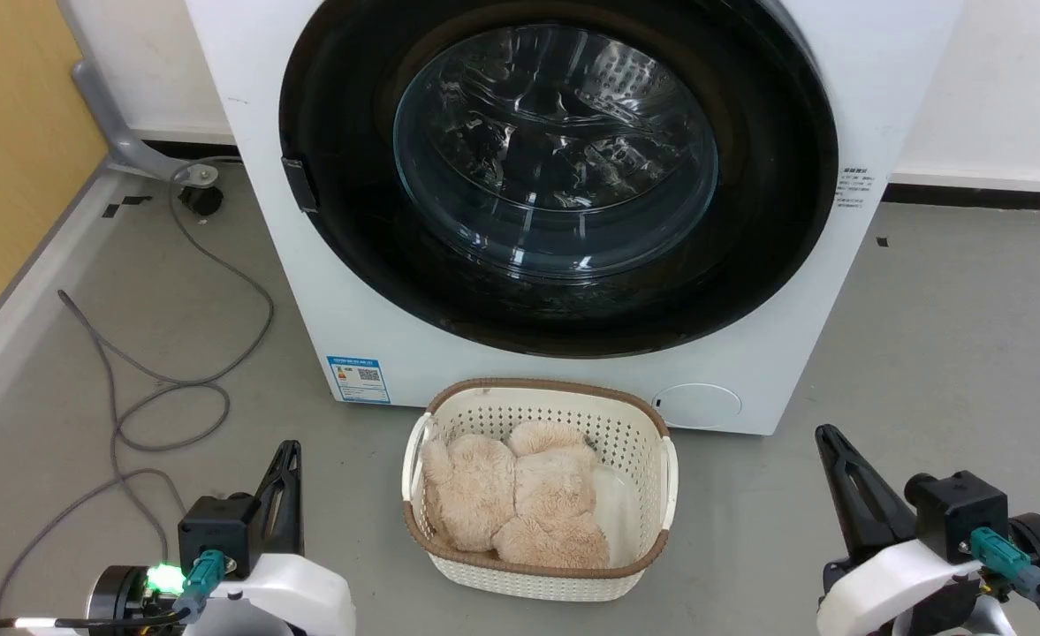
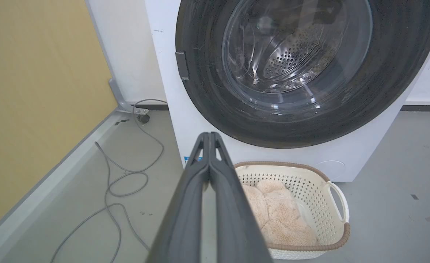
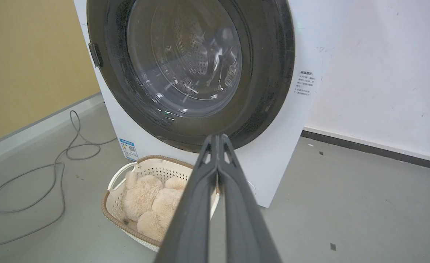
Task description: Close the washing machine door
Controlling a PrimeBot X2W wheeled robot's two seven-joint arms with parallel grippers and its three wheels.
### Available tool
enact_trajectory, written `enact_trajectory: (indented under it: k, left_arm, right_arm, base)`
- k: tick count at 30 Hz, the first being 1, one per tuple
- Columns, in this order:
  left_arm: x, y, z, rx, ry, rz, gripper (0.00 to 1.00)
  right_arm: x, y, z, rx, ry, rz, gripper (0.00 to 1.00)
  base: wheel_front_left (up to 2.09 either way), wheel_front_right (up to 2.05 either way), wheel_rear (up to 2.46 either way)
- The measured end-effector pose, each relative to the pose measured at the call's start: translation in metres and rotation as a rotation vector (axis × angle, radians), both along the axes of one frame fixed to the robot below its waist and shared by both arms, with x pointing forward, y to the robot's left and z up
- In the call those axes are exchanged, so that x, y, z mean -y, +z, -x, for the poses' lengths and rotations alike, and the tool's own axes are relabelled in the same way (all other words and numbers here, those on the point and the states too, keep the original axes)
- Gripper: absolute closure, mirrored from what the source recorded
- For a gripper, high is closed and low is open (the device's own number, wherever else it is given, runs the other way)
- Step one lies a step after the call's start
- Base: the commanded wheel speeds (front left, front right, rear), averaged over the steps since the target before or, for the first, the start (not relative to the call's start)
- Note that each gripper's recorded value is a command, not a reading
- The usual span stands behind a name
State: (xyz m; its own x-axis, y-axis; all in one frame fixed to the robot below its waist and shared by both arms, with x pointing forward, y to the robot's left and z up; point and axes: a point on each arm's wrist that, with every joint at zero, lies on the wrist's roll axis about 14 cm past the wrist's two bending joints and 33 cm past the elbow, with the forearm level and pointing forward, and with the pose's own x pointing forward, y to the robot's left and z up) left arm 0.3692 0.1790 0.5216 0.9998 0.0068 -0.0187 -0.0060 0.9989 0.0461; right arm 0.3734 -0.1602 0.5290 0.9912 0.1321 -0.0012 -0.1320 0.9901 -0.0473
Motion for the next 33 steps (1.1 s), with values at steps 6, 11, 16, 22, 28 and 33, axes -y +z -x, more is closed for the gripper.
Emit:
enact_trajectory:
  k: [6, 11, 16, 22, 28, 33]
  left_arm:
    - [0.0000, 0.0000, 0.0000, 0.000, 0.000, 0.000, 1.00]
    - [0.0001, 0.0000, 0.0000, 0.000, 0.000, 0.000, 1.00]
    - [0.0000, 0.0000, 0.0000, 0.000, 0.000, 0.000, 1.00]
    - [0.0001, 0.0000, 0.0000, 0.000, 0.000, 0.000, 1.00]
    - [0.0001, 0.0000, 0.0000, 0.000, 0.000, 0.000, 1.00]
    - [0.0000, 0.0000, 0.0000, 0.000, 0.000, 0.000, 1.00]
  right_arm:
    - [0.0001, 0.0000, 0.0000, 0.000, 0.000, 0.000, 1.00]
    - [0.0001, 0.0000, 0.0000, 0.000, 0.000, 0.000, 1.00]
    - [0.0000, 0.0000, 0.0000, 0.000, 0.000, 0.000, 1.00]
    - [0.0001, 0.0000, 0.0000, 0.000, 0.000, 0.000, 1.00]
    - [0.0001, 0.0000, 0.0000, 0.000, 0.000, 0.000, 1.00]
    - [0.0000, 0.0000, 0.0000, 0.000, 0.000, 0.000, 1.00]
  base:
    - [0.00, 0.00, 0.00]
    - [0.00, 0.00, 0.00]
    - [0.00, 0.00, 0.00]
    - [0.00, 0.00, 0.00]
    - [0.00, 0.00, 0.00]
    - [0.00, 0.00, 0.00]
